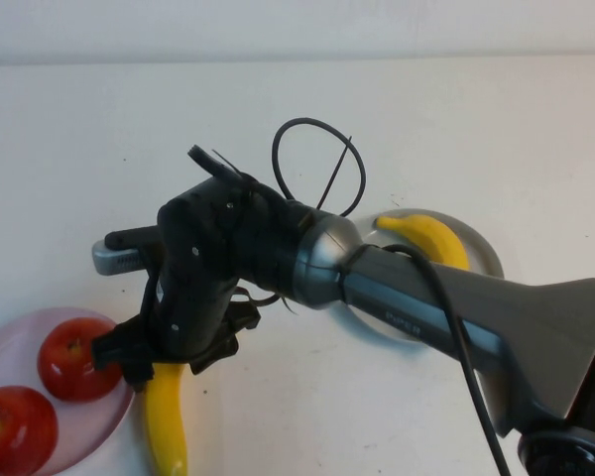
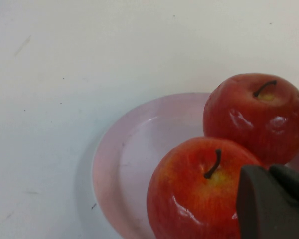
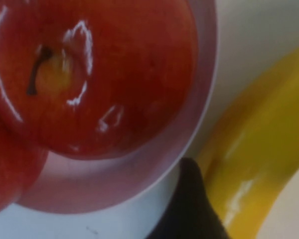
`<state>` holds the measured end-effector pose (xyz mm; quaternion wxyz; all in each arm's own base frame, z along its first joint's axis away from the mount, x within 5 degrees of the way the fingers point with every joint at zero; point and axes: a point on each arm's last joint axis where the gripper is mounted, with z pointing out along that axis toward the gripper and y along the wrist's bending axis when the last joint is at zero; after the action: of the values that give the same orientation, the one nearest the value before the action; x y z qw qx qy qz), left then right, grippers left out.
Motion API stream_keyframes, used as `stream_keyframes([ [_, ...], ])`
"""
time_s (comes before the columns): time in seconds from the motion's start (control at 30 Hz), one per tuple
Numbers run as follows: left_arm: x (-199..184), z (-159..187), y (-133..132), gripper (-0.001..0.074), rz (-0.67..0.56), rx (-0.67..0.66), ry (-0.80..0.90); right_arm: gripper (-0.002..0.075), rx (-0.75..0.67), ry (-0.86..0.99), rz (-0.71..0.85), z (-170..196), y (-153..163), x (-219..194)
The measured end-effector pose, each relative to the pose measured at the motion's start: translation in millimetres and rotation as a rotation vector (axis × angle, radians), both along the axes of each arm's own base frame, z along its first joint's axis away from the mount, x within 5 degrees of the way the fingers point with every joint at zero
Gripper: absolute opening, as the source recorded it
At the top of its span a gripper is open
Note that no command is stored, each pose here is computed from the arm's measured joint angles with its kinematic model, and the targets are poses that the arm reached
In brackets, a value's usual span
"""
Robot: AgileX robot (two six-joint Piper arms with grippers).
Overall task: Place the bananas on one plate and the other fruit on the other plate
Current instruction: Put another type of fruit in the right plate
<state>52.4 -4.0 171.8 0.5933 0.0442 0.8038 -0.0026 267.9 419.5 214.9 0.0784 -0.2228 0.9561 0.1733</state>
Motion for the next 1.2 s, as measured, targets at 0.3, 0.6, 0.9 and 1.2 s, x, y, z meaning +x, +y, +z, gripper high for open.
stream_keyframes([
  [0.3,0,0,0,0.0002,0.000,0.002,0.000,0.0459,-0.024,-0.004,-0.017,-6,-6,10],
  [0.6,0,0,0,0.0002,0.000,0.002,0.000,0.0458,-0.083,0.001,-0.019,-9,-14,15],
  [0.9,0,0,0,0.0002,0.000,0.002,0.000,0.0321,-0.103,0.001,0.017,-20,-13,16],
  [1.2,0,0,0,0.0002,0.000,0.004,0.000,0.0321,-0.127,-0.022,0.040,8,-29,19],
])
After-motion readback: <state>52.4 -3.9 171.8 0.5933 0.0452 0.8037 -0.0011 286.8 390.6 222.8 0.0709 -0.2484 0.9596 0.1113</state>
